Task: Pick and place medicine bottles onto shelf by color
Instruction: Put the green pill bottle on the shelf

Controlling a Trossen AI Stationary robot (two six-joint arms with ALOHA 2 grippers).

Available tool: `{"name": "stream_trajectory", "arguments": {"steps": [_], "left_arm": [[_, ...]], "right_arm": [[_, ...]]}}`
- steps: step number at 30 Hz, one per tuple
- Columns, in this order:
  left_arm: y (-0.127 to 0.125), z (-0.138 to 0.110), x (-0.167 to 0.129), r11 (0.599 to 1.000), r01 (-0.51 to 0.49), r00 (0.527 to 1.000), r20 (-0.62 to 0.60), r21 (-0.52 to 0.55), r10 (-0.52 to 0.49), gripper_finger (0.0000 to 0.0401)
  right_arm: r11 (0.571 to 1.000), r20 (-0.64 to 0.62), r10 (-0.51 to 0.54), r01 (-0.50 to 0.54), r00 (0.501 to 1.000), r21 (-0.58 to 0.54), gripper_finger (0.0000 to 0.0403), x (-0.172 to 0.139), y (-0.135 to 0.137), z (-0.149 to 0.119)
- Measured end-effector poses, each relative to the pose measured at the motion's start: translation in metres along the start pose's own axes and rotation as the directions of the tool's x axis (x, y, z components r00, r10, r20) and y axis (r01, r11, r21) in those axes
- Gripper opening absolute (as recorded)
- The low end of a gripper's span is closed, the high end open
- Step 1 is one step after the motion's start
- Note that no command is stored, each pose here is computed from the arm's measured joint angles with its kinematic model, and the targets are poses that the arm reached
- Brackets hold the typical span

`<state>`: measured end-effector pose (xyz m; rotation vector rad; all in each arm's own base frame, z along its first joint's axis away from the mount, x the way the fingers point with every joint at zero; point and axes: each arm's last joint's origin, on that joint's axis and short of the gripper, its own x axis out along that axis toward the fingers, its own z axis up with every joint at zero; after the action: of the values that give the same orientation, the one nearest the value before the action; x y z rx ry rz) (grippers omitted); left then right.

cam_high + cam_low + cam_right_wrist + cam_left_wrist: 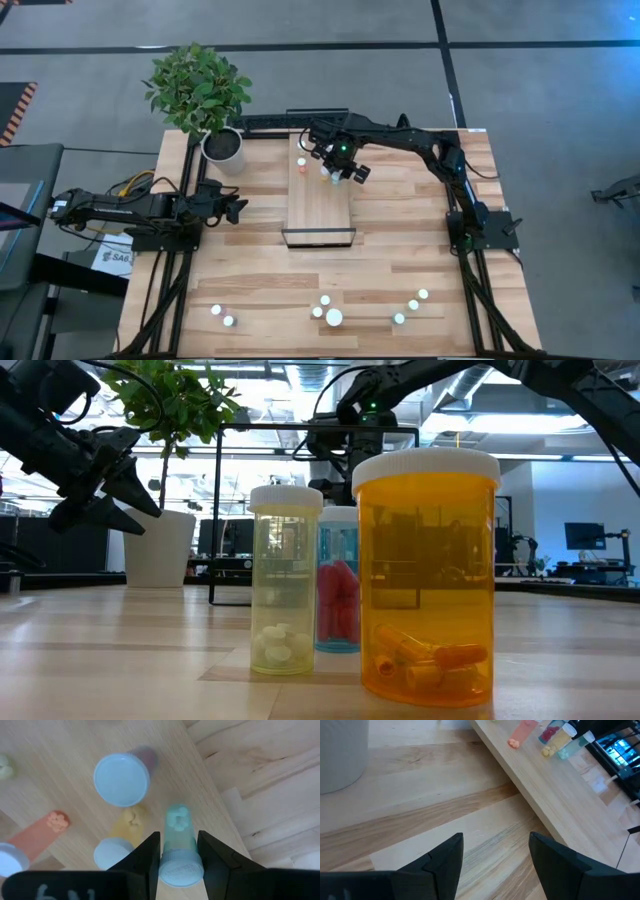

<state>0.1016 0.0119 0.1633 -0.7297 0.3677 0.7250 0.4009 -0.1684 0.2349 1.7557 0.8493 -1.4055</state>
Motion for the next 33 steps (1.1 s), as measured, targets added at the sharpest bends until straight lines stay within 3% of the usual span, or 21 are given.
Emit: {"name": "stream_trajectory", "arguments": {"steps": [20,33], "left_arm": [[0.0,0.0,0.0,1.0,0.0,1.0,0.0,0.0,0.0,0.0212],[0.0,0.0,0.0,1.0,0.0,1.0,0.0,0.0,0.0,0.0212]], "right_arm": [[1.0,0.004,0.0,0.0,1.0,-0.028,0.0133,-0.0003,-0.0002,-0.0002],[1.0,0.015,0.002,-0.001,1.0,-0.03,0.0201,-0.0003,-0.0002,0.0001]]}}
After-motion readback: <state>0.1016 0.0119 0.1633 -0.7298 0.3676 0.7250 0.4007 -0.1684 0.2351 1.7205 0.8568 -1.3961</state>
